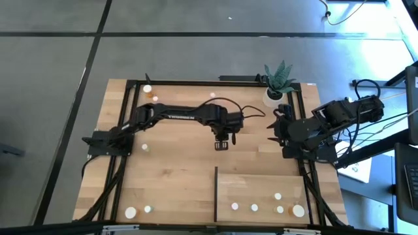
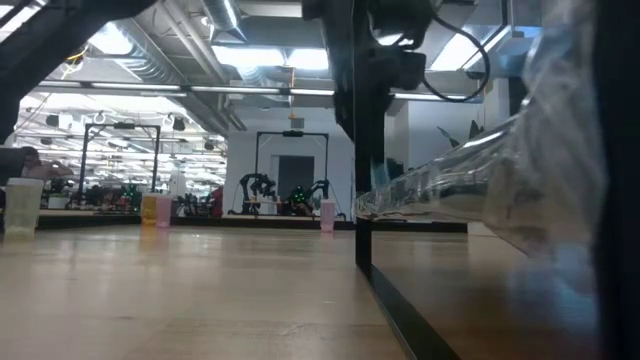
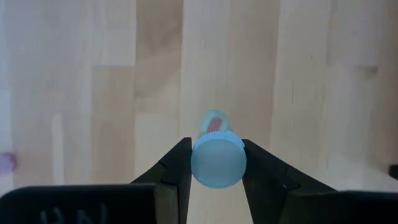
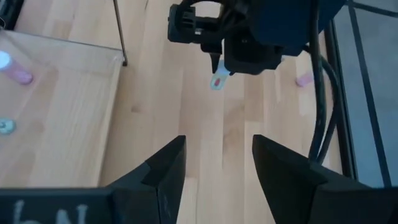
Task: Pick and place medicine bottles onto shelf by color
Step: Put the top green pill bottle on the shelf aligned with the other green pill bottle
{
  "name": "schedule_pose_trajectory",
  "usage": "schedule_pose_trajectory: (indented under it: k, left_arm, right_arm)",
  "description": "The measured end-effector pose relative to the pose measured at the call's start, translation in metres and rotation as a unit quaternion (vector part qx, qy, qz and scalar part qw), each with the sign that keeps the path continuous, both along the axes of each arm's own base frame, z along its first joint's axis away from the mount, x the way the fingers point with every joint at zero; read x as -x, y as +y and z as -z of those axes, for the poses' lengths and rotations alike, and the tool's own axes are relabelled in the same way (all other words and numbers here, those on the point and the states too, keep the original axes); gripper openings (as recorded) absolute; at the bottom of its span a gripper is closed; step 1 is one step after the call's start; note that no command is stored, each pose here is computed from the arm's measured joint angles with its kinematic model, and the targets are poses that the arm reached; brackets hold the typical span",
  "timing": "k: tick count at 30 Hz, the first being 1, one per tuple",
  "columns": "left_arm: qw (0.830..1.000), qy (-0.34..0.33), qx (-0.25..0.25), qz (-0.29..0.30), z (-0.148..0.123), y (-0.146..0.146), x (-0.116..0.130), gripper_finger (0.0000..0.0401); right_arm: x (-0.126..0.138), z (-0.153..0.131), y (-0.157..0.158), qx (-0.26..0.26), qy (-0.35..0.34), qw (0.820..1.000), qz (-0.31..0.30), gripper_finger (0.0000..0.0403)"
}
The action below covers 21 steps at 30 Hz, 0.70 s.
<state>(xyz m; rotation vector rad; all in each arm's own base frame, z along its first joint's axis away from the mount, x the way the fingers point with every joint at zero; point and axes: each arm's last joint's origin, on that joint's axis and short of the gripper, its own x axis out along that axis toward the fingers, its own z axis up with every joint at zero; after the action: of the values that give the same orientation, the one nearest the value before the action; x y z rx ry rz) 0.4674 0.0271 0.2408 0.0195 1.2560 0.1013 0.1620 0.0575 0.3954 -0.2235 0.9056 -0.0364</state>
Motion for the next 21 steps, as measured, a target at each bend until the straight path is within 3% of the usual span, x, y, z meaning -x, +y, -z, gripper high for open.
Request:
schedule_pose_trajectory:
  k: [21]
  left_arm:
    - [0.999,0.038,0.009,0.004,0.021,-0.002,-0.003,0.0103]
  right_arm:
    - [-0.001,0.000,0.000,0.000,0.000,1.000,0.000,0.0187]
